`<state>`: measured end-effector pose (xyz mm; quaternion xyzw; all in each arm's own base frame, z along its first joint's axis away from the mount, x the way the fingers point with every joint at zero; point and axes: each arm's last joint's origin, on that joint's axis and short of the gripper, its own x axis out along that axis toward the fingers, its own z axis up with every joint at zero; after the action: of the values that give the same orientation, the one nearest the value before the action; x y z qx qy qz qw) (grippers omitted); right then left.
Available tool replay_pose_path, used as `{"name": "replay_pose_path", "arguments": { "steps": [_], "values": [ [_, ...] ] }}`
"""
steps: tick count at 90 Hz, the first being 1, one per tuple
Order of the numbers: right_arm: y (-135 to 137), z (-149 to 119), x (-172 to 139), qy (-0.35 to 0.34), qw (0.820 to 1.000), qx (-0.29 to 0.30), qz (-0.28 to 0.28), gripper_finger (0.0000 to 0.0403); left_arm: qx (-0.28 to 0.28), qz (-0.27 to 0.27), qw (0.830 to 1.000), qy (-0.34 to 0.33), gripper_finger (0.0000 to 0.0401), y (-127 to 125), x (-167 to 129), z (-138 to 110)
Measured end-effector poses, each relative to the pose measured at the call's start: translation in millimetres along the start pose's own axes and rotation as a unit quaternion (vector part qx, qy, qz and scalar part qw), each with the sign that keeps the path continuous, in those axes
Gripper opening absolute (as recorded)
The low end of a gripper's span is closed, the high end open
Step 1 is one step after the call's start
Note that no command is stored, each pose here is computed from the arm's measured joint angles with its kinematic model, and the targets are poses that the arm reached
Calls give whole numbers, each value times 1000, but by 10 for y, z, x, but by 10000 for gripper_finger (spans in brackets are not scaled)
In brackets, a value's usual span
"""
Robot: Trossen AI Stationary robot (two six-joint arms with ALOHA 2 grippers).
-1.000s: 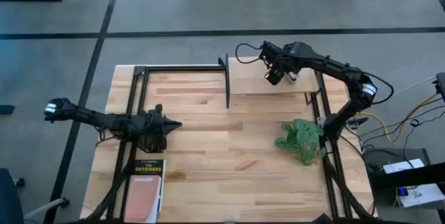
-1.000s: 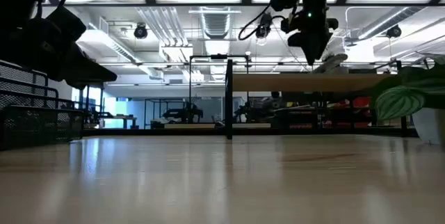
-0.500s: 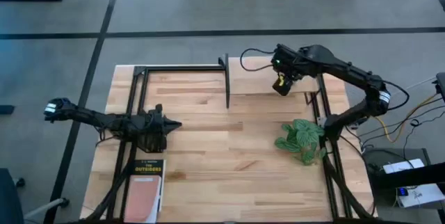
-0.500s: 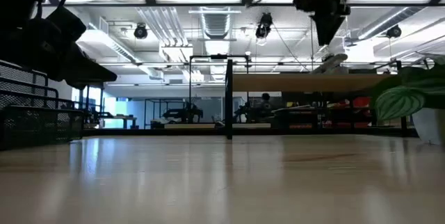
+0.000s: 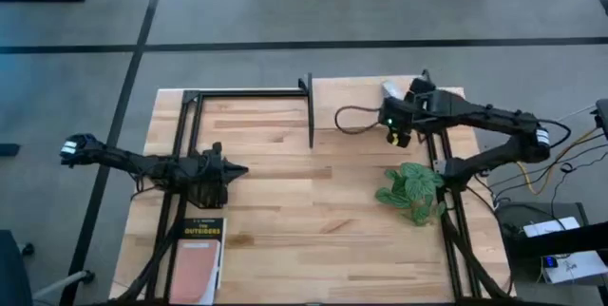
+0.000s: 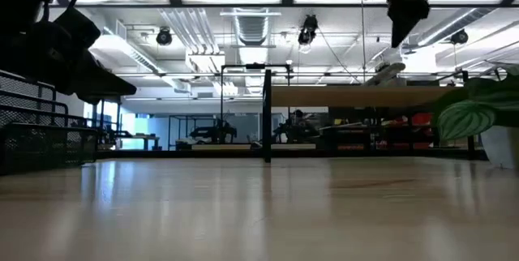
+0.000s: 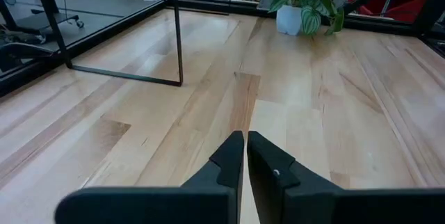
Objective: Stock shelves
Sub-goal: Put the gray stapler on the shelf
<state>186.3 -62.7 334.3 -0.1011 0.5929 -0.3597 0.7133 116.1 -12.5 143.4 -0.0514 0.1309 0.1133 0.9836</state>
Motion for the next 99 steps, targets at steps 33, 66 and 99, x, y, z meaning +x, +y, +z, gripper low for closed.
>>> {"name": "replay_pose_path", "arguments": {
  "steps": [33,66,99],
  "values": [
    [296,-250,364,-6,990,-76,-122,169,0,0,1000,0,4,0,0,0],
    [347,-251,455,-6,980,-110,-168,169,0,0,1000,0,4,0,0,-1],
    [417,-283,572,-1,972,-131,-193,161,0,0,1000,0,4,0,0,-1]
  ]
}}
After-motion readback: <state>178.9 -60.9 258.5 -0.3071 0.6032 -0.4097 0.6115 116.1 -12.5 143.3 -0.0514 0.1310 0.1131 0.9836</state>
